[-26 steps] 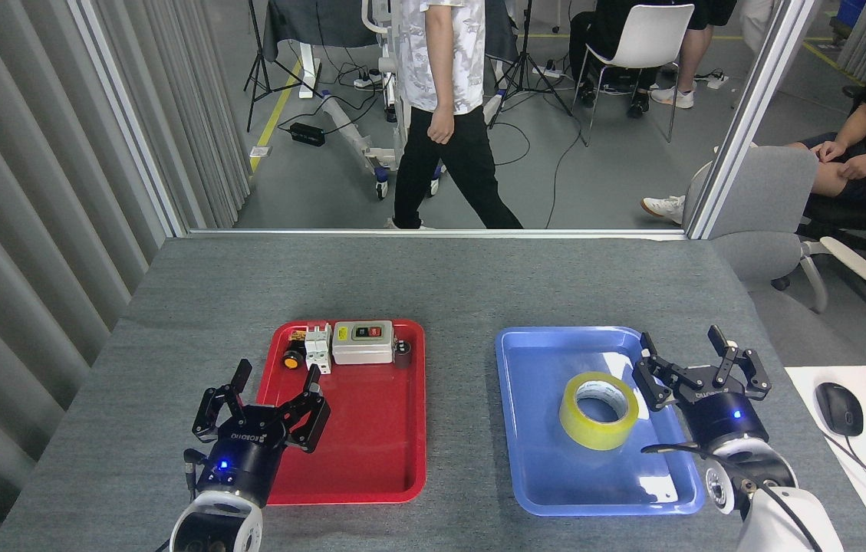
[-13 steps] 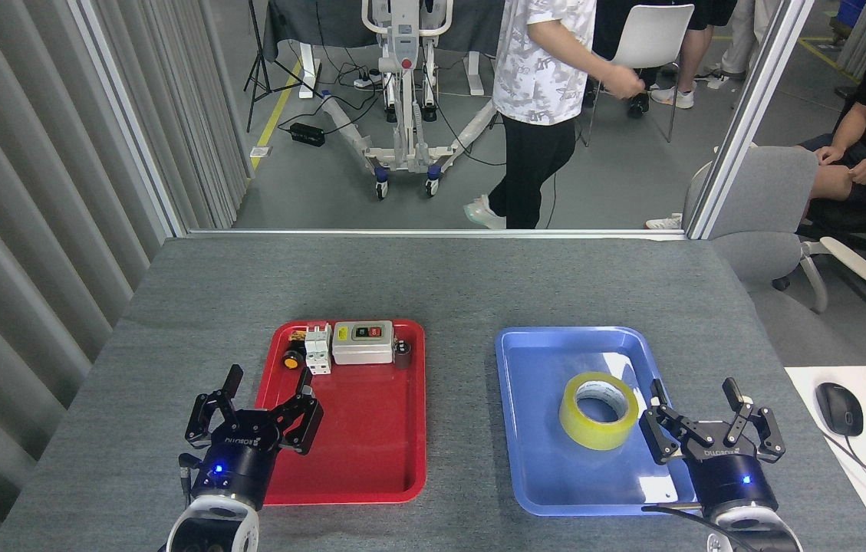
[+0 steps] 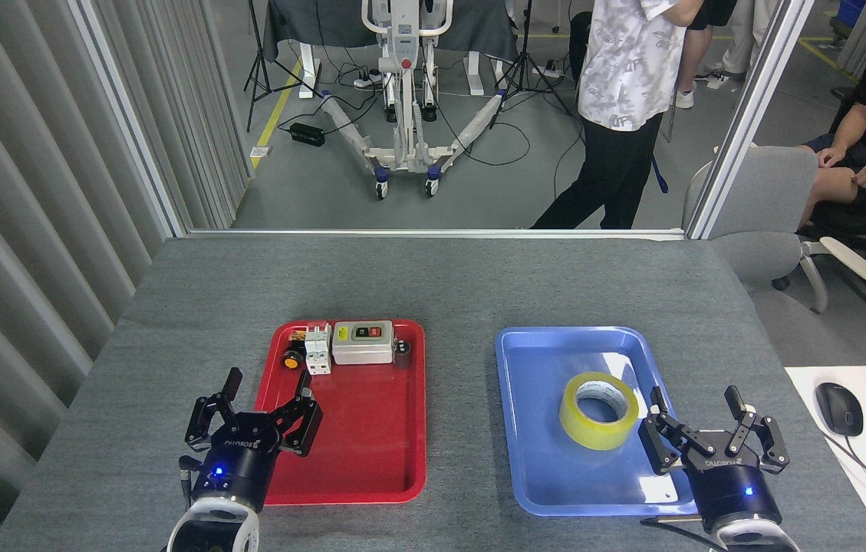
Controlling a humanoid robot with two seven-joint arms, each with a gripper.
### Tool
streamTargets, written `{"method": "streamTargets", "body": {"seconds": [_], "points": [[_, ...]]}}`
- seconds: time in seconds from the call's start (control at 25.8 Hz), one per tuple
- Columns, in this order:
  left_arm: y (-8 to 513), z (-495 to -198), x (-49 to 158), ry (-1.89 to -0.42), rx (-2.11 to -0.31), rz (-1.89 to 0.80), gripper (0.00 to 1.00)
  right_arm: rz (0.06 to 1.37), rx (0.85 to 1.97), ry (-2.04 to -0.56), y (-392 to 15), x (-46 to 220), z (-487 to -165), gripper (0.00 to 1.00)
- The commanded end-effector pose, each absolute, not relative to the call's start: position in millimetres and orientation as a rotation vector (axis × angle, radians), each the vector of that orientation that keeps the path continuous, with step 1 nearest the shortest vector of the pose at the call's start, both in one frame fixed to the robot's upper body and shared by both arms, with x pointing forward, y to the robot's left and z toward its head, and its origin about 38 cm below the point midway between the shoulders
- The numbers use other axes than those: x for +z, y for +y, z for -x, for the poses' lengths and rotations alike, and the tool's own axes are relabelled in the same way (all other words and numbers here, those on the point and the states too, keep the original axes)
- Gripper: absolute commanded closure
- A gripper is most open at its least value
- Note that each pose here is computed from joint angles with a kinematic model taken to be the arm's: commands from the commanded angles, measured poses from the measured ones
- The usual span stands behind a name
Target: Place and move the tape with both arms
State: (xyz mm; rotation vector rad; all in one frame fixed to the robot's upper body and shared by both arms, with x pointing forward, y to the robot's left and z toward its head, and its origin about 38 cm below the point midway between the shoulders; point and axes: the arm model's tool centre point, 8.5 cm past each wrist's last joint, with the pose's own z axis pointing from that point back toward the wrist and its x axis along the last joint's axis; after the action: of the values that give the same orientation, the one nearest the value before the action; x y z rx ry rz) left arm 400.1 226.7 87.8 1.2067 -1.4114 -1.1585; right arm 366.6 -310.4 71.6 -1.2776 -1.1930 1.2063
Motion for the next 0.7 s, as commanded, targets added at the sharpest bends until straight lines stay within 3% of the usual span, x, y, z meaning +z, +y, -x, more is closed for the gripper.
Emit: {"method": "streamTargets", "body": {"seconds": [0.0,0.66], "points": [[226.6,-400.2,87.9,-1.412,-1.158,-1.207,0.0,1.27,1.203,-1.193,-308.3,69.5,-363.9,0.0],[225.0,-400.2,87.8,-1.414,-1.154,-1.203,0.0,1.313,1.167,-1.241,-307.6,65.1,-352.5,0.0]]}}
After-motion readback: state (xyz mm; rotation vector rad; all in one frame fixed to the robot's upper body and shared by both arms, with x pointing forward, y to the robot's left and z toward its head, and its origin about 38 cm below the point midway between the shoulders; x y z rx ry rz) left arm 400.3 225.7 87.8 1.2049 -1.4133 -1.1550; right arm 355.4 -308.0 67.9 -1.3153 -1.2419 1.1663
